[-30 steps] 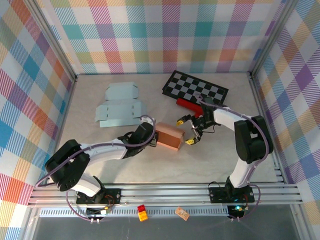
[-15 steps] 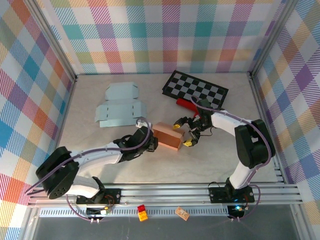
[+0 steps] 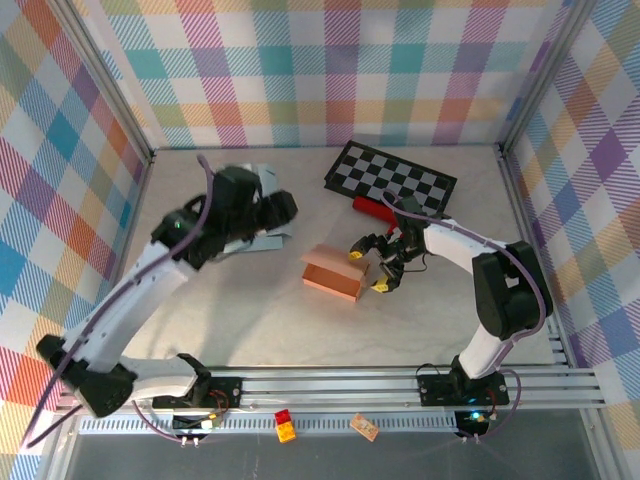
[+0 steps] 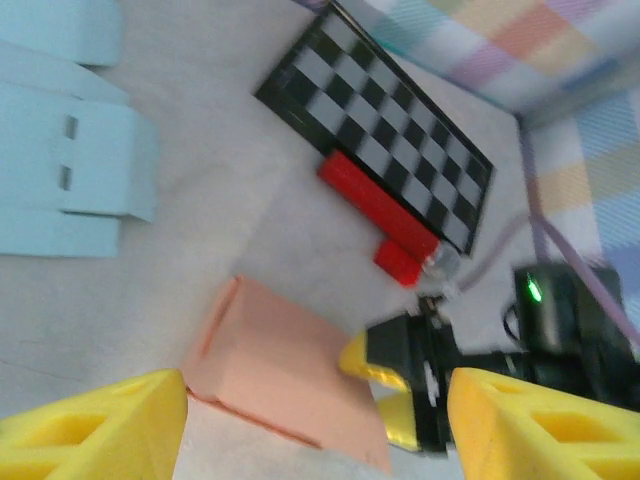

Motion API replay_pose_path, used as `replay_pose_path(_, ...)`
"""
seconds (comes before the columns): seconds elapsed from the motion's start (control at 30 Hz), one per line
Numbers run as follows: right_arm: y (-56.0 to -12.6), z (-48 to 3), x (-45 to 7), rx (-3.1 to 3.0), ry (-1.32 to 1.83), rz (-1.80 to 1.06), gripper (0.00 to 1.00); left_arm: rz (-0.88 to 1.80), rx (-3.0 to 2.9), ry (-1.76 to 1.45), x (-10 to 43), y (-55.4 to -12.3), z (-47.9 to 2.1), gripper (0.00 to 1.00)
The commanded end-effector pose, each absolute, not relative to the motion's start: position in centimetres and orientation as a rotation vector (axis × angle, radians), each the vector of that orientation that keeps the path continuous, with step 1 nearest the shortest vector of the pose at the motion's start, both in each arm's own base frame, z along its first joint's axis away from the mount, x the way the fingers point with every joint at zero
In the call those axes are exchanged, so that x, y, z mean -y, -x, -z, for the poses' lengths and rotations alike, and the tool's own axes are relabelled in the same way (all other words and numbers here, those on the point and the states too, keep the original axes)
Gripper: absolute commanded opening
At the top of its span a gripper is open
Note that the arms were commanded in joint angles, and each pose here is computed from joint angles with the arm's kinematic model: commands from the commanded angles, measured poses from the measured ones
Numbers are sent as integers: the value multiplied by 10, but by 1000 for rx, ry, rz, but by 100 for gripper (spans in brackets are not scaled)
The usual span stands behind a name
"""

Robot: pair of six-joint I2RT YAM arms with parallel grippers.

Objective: Fold the paper box

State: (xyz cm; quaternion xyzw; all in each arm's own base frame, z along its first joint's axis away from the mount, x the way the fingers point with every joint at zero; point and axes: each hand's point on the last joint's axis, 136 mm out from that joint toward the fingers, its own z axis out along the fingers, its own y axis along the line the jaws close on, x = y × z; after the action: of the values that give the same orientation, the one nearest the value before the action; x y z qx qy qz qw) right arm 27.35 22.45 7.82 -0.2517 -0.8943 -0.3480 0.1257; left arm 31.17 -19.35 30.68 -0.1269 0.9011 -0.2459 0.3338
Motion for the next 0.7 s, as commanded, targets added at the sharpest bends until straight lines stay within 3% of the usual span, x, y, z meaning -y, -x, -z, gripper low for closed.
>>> replay_pose_path(0.0,-277,-94,-223,2681,675,1033,90,608,-2725,348,197,-315,-235,68)
replay_pose_path(0.23,-278,-92,-224,2682,659,1038,89,559,-2894,123,231,-365,-162,64)
replay_pose_path(0.67,-279,-85,-226,2678,667,1047,89,800,-2891,91,259,-362,-101,61)
